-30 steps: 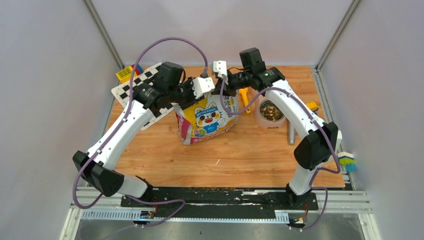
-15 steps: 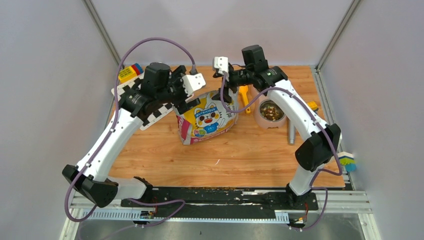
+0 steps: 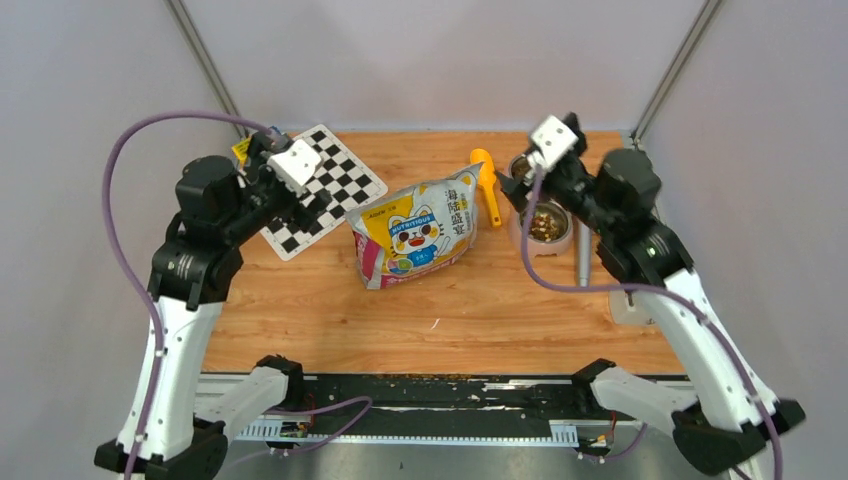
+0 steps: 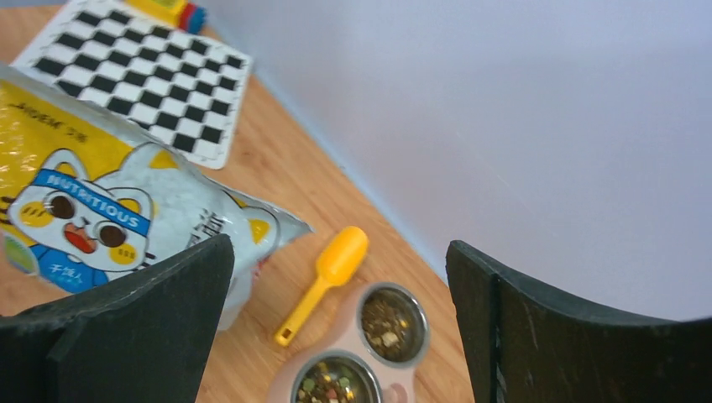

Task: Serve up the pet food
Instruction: Reset both arms

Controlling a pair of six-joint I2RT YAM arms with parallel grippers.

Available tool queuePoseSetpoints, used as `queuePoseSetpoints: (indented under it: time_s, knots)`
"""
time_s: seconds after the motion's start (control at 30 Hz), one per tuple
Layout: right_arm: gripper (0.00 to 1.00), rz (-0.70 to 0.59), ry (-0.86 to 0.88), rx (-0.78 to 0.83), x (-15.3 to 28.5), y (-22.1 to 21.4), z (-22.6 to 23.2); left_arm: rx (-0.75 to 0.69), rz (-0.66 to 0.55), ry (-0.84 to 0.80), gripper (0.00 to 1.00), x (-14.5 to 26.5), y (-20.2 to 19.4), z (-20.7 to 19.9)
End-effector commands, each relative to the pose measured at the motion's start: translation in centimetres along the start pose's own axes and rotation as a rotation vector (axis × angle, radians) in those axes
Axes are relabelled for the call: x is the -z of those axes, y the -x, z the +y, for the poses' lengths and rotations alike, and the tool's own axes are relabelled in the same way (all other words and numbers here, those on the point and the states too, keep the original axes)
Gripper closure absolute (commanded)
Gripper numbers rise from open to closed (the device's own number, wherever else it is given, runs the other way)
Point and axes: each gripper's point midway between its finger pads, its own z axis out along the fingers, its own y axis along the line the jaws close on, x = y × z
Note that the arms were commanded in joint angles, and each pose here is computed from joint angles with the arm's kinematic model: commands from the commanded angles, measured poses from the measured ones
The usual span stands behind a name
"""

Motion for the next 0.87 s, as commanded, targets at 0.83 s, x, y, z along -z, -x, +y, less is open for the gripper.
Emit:
queuePoseSetpoints:
  time_s: [0.83]
  knots:
    - [0.01, -0.044, -0.615, -0.250, 20.4, -13.1, 2.6, 0.246, 0.088, 0.530, 0.00, 10.8, -15.8, -3.3]
